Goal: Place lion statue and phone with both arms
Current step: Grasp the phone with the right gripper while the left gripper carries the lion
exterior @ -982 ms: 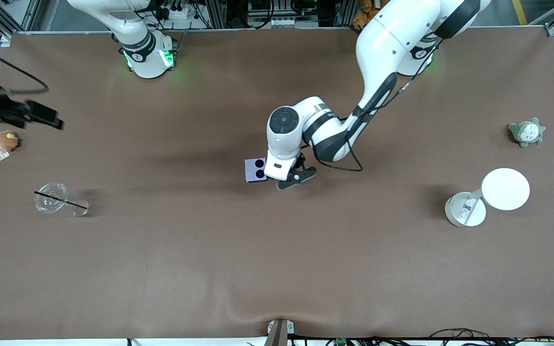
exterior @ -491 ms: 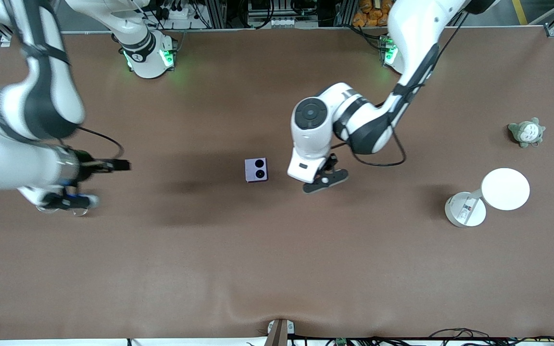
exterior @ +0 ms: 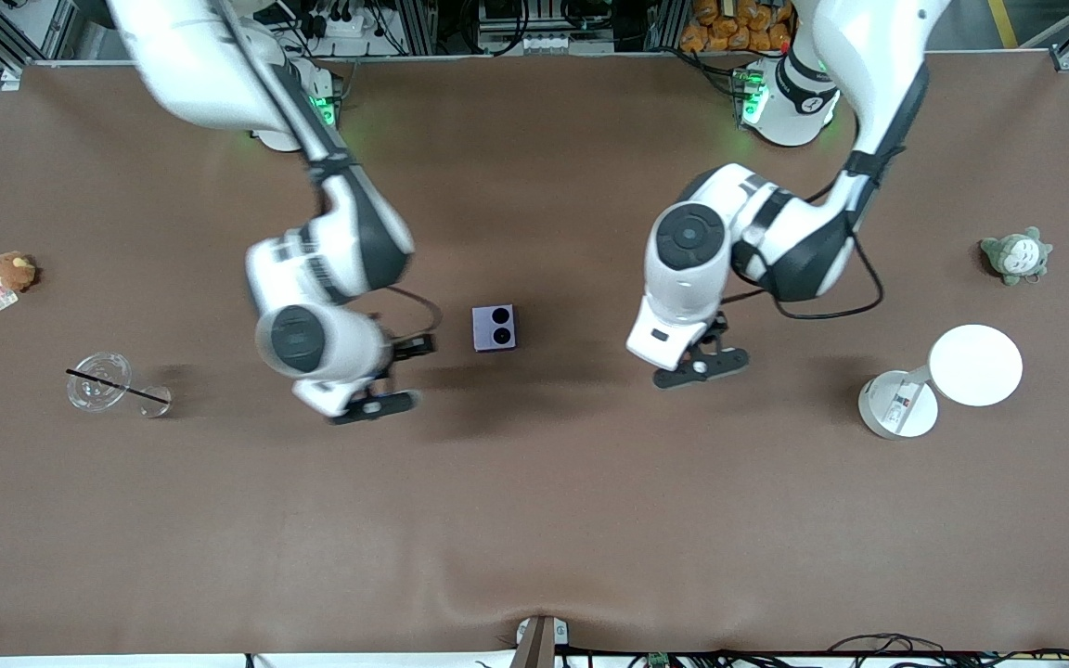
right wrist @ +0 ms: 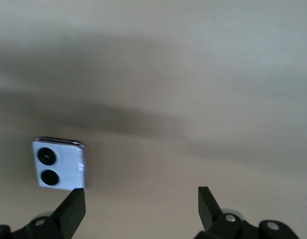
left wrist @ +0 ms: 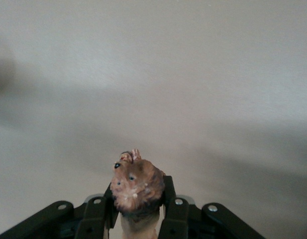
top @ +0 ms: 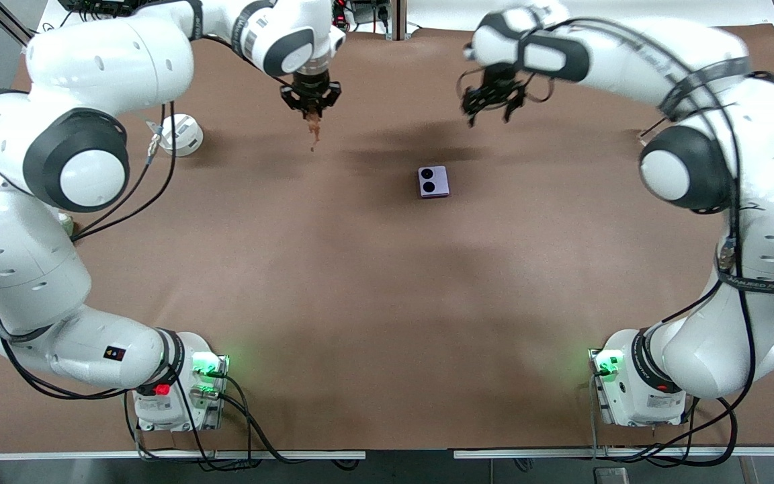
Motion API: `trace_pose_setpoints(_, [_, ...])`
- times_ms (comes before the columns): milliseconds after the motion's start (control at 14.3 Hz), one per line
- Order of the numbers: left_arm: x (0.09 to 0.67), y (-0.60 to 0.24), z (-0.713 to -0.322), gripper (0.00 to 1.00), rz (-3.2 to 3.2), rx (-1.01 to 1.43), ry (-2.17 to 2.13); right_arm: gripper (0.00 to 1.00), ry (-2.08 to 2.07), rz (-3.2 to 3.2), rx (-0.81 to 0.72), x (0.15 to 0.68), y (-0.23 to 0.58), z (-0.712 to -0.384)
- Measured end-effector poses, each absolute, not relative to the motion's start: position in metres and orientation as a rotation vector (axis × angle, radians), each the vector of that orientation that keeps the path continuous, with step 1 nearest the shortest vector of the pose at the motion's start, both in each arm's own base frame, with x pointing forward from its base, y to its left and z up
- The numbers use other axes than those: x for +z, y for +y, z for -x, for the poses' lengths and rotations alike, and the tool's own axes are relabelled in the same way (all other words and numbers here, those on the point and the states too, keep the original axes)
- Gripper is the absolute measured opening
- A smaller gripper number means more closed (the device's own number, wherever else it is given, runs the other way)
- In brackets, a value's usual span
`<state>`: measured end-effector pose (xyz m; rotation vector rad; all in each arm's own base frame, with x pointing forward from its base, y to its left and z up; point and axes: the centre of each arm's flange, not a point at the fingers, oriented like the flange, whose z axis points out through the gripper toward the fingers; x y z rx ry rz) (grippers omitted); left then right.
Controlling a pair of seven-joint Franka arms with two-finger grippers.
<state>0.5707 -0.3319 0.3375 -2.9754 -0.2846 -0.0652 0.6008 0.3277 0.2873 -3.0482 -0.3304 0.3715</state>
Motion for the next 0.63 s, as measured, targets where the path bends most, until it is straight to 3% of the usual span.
trace_pose_setpoints(351, [0.326,-0.266,-0.596,0.37,2.966,0.006,-0.155,1.00,-0.297,3.065,0.272,0.262,0.389,-0.573])
trace_pose_setpoints(631, [0.314,-0.224,-0.605,0.37,2.958,0.060,-0.115,1.00,-0.185,3.094,0.296,0.239,0.402,-0.556])
